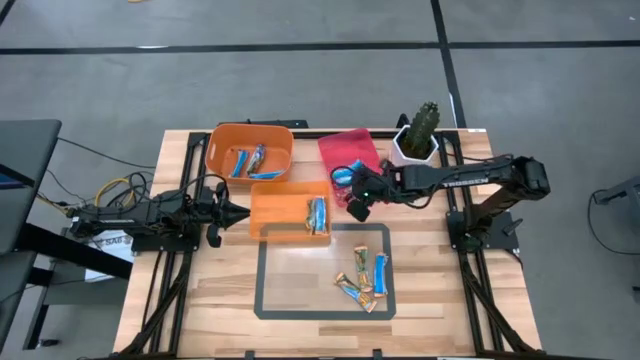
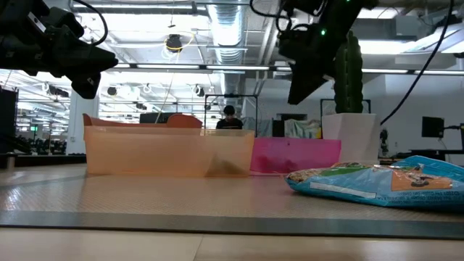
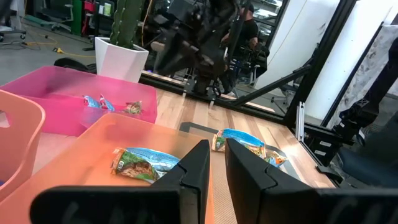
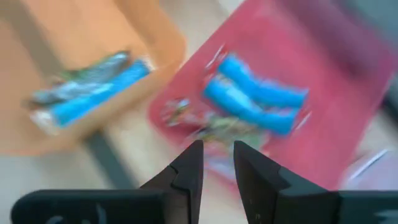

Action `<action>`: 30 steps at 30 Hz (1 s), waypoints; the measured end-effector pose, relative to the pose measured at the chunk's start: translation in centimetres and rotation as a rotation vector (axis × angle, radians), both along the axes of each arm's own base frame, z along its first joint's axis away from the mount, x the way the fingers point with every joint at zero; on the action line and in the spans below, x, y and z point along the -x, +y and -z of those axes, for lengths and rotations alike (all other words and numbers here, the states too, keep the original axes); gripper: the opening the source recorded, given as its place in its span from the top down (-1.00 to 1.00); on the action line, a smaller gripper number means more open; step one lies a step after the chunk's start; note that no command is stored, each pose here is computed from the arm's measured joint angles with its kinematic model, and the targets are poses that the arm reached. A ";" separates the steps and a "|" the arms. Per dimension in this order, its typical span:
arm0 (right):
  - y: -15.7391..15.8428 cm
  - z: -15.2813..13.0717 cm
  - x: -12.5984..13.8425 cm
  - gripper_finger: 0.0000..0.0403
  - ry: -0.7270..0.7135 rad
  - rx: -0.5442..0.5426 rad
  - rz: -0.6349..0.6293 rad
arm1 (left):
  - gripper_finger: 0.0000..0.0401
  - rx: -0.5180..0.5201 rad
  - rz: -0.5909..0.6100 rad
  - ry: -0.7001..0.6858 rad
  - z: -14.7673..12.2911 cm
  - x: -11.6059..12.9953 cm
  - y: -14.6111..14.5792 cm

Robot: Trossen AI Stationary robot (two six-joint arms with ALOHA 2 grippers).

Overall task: Pick and place Granola Bars by type
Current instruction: Put the yellow granola bar into the bottom orange bin

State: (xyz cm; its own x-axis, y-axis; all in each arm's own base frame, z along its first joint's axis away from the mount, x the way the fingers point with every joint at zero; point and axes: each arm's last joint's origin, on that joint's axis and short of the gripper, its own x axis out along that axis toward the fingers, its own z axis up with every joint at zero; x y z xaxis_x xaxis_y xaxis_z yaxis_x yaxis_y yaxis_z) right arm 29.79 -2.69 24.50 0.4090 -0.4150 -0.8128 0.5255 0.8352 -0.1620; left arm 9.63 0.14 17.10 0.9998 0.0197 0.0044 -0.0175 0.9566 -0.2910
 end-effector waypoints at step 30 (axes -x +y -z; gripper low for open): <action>11.2 0.0 2.4 0.59 -0.023 -0.685 0.299 | 0.78 0.000 0.000 0.000 0.0 0.0 0.0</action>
